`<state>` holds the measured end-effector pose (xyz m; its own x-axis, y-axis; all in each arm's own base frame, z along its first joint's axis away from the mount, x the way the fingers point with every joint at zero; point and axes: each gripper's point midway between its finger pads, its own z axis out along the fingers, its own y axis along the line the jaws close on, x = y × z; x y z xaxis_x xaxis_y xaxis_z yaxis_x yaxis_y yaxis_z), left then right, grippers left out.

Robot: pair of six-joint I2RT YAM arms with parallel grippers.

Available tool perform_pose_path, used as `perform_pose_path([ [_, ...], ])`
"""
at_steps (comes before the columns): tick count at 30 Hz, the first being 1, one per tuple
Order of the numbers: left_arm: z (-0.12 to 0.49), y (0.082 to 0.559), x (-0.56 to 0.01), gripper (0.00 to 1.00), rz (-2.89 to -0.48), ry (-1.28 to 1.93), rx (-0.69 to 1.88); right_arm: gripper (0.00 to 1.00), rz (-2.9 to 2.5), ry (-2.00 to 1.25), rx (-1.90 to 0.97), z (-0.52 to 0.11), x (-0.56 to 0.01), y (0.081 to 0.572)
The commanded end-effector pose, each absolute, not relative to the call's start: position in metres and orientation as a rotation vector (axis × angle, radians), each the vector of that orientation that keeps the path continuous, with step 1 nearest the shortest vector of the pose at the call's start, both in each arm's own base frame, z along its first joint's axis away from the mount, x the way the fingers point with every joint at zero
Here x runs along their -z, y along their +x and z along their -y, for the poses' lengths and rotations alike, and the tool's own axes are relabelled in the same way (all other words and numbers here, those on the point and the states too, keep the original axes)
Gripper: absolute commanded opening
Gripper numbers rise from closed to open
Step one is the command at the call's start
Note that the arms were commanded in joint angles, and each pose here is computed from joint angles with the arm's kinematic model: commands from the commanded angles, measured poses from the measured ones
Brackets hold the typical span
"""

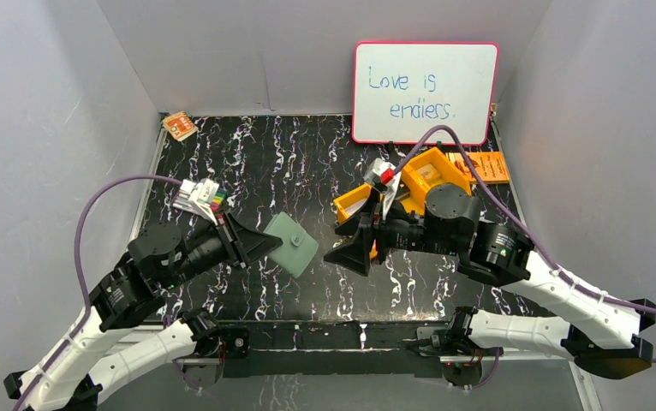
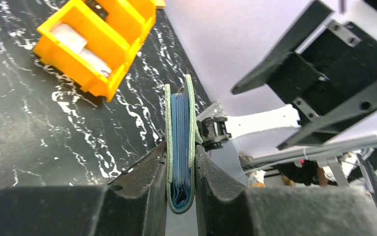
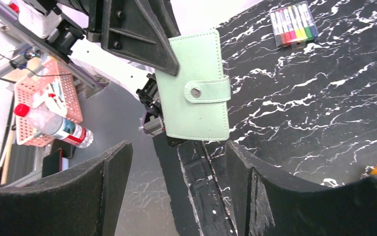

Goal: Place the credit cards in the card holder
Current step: Close the card holder at the center of the board, then place the card holder at the center of the board.

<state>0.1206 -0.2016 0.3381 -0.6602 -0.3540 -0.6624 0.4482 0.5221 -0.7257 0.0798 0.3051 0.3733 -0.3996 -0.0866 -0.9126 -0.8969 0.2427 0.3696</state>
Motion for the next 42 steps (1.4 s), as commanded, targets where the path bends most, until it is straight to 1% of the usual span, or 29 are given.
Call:
perform_pose_path([
  [1,0.206,0.086,-0.389,0.0,-1.786,0.266,1.417,0.78,-1.635,-0.89,-1.367,-0.317,-0.385,0.074],
  [6,0.21,0.062,-0.413,0.0,-1.687,0.385,1.551,0.79,-1.562,-0.929,-1.517,-0.329,-0.398,0.058],
  [9,0.209,0.055,-0.419,0.0,-1.652,0.417,1.579,0.79,-1.544,-0.938,-1.571,-0.334,-0.402,0.052],
  [12,0.207,0.052,-0.424,0.0,-1.624,0.436,1.577,0.76,-1.531,-0.941,-1.615,-0.336,-0.405,0.048],
  [15,0.205,0.052,-0.426,0.0,-1.602,0.443,1.572,0.72,-1.532,-0.948,-1.661,-0.34,-0.405,0.044],
  [19,0.204,0.052,-0.428,0.0,-1.582,0.457,1.557,0.61,-1.563,-0.968,-1.725,-0.347,-0.4,0.038],
  [23,0.204,0.054,-0.43,0.0,-1.565,0.455,1.544,0.58,-1.574,-0.987,-1.782,-0.353,-0.398,0.033],
  [25,0.203,0.054,-0.433,0.0,-1.548,0.453,1.545,0.54,-1.583,-0.987,-1.793,-0.355,-0.395,0.032],
  [27,0.202,0.056,-0.434,0.0,-1.544,0.444,1.541,0.42,-1.582,-0.989,-1.802,-0.356,-0.395,0.031],
  [31,0.2,0.059,-0.433,0.0,-1.546,0.419,1.525,0.12,-1.557,-0.98,-1.803,-0.356,-0.4,0.033],
  [32,0.199,0.06,-0.431,0.02,-1.55,0.408,1.52,0.05,-1.544,-0.97,-1.796,-0.356,-0.402,0.034],
  [33,0.199,0.062,-0.429,0.15,-1.558,0.393,1.516,0.0,-1.514,-0.956,-1.79,-0.353,-0.408,0.035],
  [34,0.198,0.063,-0.428,0.37,-1.564,0.376,1.516,0.0,-1.5,-0.934,-1.775,-0.352,-0.411,0.038],
  [35,0.197,0.064,-0.426,0.56,-1.574,0.356,1.515,0.0,-1.488,-0.906,-1.757,-0.351,-0.413,0.042],
  [36,0.196,0.065,-0.425,0.71,-1.579,0.341,1.52,0.0,-1.473,-0.868,-1.738,-0.349,-0.417,0.047],
  [37,0.196,0.066,-0.423,0.76,-1.583,0.325,1.525,0.0,-1.463,-0.836,-1.723,-0.347,-0.419,0.051],
  [38,0.197,0.066,-0.42,0.79,-1.587,0.312,1.537,0.0,-1.456,-0.804,-1.705,-0.346,-0.42,0.056],
  [40,0.2,0.067,-0.415,0.83,-1.584,0.297,1.564,0.0,-1.426,-0.749,-1.684,-0.344,-0.426,0.064],
  [42,0.205,0.068,-0.413,0.84,-1.57,0.289,1.594,0.0,-1.397,-0.709,-1.687,-0.343,-0.428,0.068],
])
